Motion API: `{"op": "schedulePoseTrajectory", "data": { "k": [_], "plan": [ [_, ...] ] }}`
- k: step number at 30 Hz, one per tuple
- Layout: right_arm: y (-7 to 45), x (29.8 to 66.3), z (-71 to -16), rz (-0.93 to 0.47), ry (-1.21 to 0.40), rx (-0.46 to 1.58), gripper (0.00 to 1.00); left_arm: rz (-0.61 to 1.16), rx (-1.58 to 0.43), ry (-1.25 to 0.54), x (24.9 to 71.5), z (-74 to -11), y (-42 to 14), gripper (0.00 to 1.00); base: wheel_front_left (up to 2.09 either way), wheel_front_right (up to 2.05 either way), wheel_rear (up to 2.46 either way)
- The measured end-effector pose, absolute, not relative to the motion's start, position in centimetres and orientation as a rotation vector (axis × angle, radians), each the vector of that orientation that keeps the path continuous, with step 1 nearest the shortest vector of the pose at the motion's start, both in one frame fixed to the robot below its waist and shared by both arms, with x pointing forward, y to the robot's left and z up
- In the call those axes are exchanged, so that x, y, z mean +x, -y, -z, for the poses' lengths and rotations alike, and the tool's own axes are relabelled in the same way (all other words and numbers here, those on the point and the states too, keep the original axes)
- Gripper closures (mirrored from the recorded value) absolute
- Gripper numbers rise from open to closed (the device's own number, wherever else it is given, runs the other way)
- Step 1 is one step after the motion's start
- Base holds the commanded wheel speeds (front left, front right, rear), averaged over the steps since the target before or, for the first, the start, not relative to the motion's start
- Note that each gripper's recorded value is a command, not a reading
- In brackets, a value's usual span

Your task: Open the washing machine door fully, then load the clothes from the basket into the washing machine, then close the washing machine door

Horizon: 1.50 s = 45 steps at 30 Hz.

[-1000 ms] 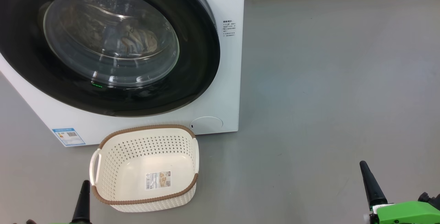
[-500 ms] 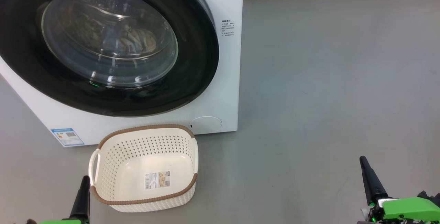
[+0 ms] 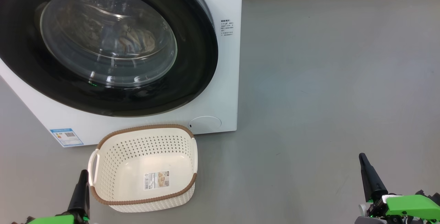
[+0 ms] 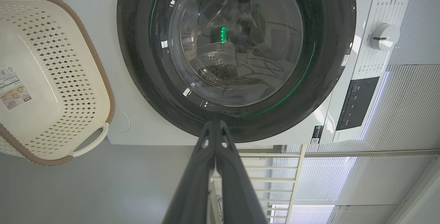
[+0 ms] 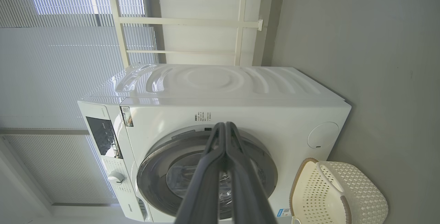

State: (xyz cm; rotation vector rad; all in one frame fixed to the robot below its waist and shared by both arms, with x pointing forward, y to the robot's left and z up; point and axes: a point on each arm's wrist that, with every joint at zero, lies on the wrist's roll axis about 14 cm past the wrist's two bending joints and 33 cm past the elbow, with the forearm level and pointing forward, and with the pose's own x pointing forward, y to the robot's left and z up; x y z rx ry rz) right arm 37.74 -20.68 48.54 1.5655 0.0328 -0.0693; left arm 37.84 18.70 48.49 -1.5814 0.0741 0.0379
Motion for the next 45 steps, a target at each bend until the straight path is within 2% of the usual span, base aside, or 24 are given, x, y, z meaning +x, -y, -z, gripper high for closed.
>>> {"op": "schedulePoseTrajectory", "data": {
  "k": [45],
  "plan": [
    [20.87, 37.71, -48.52, 0.075, -0.027, 1.571, 1.0, -0.038, -1.582, -0.073, 37.84, -48.49, -18.72, 1.0, 0.0, 0.0, 0.0]
  ]
}}
